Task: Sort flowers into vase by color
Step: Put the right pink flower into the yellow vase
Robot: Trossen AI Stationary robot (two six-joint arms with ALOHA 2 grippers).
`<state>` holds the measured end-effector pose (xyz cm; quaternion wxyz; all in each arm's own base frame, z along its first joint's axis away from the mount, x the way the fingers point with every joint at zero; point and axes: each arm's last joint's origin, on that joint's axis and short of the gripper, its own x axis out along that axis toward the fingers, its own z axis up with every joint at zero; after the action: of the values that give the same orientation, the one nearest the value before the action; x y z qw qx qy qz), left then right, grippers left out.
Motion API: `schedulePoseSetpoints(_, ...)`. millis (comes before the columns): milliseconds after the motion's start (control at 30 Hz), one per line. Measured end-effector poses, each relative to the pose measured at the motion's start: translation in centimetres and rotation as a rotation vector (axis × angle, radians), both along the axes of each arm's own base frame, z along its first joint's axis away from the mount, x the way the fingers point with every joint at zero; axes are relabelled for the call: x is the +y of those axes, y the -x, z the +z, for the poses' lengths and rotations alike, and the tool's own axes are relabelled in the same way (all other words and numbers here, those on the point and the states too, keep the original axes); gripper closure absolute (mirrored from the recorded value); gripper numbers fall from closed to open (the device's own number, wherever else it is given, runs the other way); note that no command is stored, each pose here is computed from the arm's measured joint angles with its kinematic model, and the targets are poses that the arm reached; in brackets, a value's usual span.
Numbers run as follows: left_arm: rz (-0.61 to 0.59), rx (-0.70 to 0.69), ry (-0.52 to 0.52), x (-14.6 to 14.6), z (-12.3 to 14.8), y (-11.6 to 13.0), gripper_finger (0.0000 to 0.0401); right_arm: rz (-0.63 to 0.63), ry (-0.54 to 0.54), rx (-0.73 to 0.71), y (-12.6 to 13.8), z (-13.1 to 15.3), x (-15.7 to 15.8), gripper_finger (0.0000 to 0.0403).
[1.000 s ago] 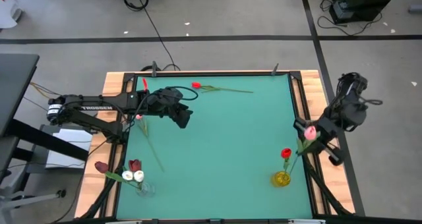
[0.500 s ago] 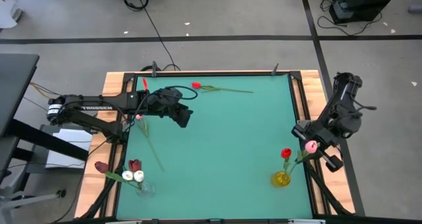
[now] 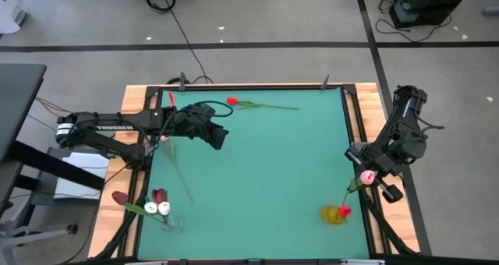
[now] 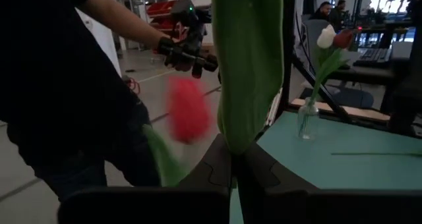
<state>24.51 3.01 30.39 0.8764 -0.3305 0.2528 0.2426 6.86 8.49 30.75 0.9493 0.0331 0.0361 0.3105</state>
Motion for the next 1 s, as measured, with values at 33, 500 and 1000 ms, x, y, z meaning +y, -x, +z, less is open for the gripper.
schedulePoseSetpoints(33, 0.000, 0.000, 0.000, 0.0, 0.0, 0.0, 0.0229, 0.000, -0.002, -0.002, 0.0, 0.0, 0.0, 0.0390)
schedulePoseSetpoints(500, 0.003, 0.003, -0.007, 0.0, 0.0, 0.0, 0.0229, -0.019, -0.009, -0.044, 0.6, 0.3, -1.0, 0.0390)
schedulePoseSetpoints(1000, 0.008, 0.003, -0.008, 0.1, 0.0, 0.0, 0.0229, -0.016, -0.038, 0.102, 0.4, -0.7, -0.7, 0.0373)
